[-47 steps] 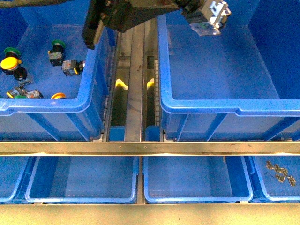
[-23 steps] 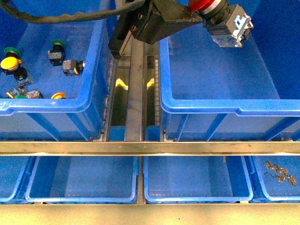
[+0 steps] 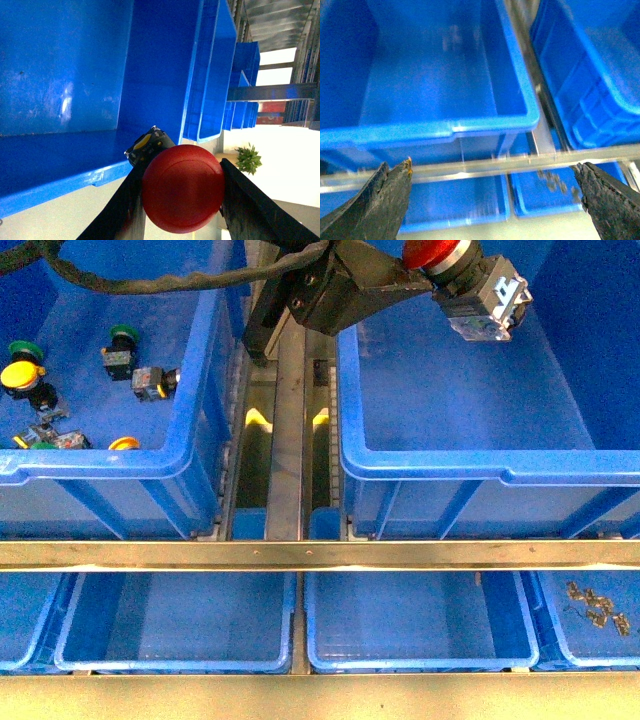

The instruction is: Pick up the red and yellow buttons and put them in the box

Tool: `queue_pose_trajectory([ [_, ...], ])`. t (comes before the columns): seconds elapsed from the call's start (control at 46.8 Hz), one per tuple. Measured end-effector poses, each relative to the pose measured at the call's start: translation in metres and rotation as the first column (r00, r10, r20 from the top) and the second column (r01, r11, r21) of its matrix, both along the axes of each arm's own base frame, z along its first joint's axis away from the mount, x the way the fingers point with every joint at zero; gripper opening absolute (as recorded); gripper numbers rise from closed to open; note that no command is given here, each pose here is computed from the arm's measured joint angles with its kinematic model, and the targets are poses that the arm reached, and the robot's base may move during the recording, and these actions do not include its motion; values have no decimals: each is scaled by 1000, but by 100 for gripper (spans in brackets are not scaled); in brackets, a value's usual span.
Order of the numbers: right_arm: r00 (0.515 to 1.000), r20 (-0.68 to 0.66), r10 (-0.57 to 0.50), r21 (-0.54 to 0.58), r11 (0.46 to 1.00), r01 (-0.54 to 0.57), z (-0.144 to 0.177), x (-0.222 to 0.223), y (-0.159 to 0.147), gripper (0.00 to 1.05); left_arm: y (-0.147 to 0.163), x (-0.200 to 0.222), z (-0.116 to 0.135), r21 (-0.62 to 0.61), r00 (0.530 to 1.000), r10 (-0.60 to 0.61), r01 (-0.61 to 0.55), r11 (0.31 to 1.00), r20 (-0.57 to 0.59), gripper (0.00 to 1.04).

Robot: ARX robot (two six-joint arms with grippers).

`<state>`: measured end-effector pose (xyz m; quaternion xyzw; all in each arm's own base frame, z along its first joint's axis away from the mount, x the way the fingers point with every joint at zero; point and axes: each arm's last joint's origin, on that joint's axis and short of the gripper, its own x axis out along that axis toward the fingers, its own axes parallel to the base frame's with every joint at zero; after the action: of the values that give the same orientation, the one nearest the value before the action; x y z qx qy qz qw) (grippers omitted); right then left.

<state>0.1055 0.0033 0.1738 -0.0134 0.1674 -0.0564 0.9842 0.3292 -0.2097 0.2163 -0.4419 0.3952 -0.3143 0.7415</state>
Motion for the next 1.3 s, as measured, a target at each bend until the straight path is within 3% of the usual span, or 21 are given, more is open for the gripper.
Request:
queue_pose_trajectory([
  [0.064, 993, -60, 101, -36, 994, -104, 10, 18, 8, 99, 1, 0, 0, -2, 1000, -1, 1, 1000, 2, 34],
  [0.214, 944, -23, 330, -145, 933, -330, 30, 70, 28, 99, 4, 3, -3, 3, 1000, 8, -8, 1000, -4, 34],
  [0.448, 855, -36, 517, -253, 823, -508, 41, 122, 56, 99, 6, 5, -3, 14, 1000, 11, -11, 1000, -5, 34],
  [0.79, 767, -74, 638, -296, 720, -627, 33, 132, 83, 99, 5, 7, 1, 10, 1000, 11, -11, 1000, 8, 34],
  [1.302, 678, -97, 729, -394, 597, -699, 27, 155, 106, 99, 5, 6, 1, 16, 1000, 8, -8, 1000, 7, 34],
])
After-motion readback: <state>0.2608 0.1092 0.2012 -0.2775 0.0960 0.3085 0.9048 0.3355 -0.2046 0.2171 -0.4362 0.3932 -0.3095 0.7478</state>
